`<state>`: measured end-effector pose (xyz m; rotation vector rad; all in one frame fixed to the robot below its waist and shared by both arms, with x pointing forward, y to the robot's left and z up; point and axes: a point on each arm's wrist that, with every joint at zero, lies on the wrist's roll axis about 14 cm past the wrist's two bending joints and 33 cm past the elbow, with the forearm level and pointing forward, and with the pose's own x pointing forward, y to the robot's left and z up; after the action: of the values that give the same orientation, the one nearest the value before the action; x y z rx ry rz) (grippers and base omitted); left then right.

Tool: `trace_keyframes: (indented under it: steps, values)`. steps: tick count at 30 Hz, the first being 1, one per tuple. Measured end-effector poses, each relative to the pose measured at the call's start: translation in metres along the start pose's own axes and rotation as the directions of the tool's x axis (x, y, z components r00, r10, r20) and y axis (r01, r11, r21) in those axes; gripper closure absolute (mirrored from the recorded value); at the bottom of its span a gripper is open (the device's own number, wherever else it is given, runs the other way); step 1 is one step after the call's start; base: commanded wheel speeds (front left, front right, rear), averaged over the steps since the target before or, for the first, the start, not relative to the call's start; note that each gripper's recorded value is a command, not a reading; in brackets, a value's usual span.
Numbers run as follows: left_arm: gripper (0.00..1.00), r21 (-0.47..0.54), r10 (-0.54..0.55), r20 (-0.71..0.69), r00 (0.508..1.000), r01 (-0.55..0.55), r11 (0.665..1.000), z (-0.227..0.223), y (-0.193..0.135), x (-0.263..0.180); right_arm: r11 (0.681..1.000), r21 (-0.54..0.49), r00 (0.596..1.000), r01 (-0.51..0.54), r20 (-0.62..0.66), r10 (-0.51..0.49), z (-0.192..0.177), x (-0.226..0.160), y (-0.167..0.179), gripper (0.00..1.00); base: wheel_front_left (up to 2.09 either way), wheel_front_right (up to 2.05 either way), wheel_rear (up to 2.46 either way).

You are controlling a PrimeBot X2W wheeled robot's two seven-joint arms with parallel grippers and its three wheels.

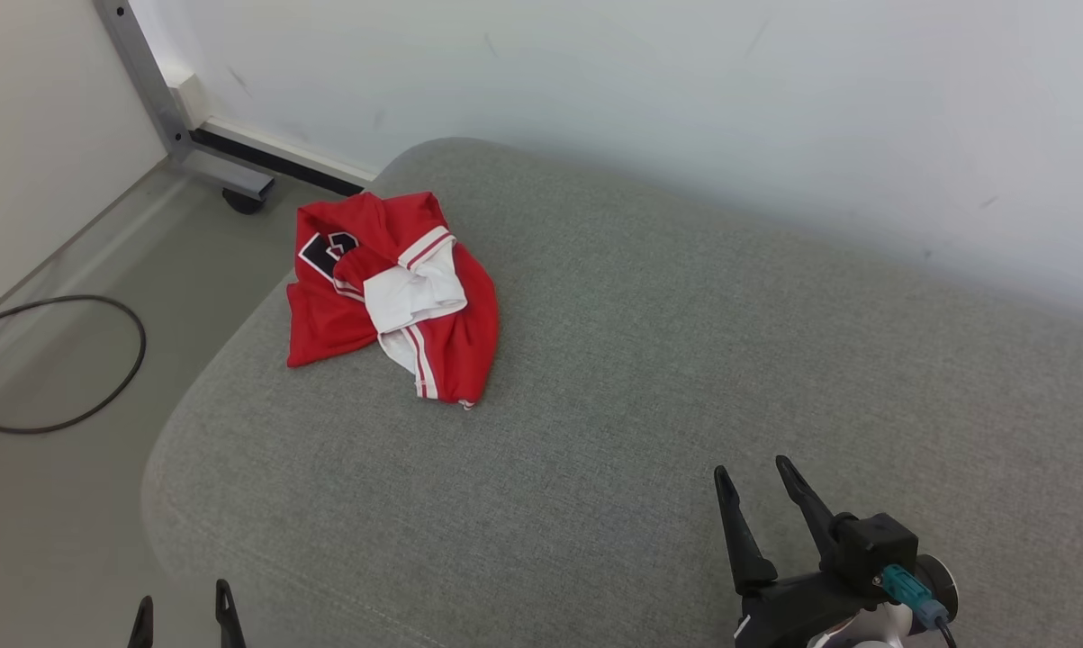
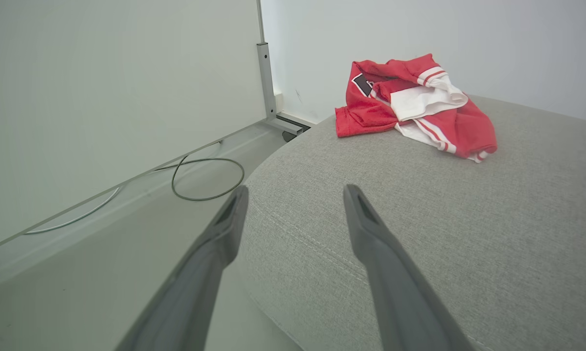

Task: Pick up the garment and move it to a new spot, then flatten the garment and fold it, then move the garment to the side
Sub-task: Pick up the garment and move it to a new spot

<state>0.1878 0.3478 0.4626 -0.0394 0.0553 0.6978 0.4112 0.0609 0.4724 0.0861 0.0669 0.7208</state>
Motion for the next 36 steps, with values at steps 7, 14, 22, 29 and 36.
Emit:
trace_keyframes:
  steps: [7, 14, 22, 29, 36]
  values:
    - [0.00, -0.011, -0.005, -0.026, 1.000, 0.005, 1.000, -0.007, -0.002, -0.002, 1.000, 0.001, 1.000, -0.009, -0.015, 0.009, -0.007, 0.003, 0.001, 0.00, 0.00, 0.00, 0.00]
    - [0.00, -0.068, -0.041, -0.024, 0.999, 0.039, 0.997, -0.004, -0.009, 0.014, 1.000, -0.008, 1.000, 0.022, -0.002, -0.022, -0.004, -0.001, -0.010, 0.00, 0.00, 0.00, 0.00]
    - [0.00, -0.063, -0.130, 0.037, 0.991, 0.133, 0.989, 0.022, -0.040, 0.065, 0.997, -0.034, 0.997, 0.073, 0.019, -0.072, -0.002, -0.003, -0.043, 0.00, 0.00, 0.00, 0.00]
    - [0.00, 0.001, -0.255, 0.102, 0.961, 0.257, 0.967, 0.057, -0.087, 0.127, 0.991, -0.050, 0.991, 0.127, 0.057, -0.124, 0.004, -0.003, -0.081, 0.00, 0.00, 0.00, 0.00]
    - [0.00, 0.088, -0.403, 0.072, 0.912, 0.397, 0.914, 0.066, -0.144, 0.182, 0.979, -0.080, 0.981, 0.187, 0.061, -0.182, 0.000, -0.011, -0.124, 0.00, 0.00, 0.00, 0.00]
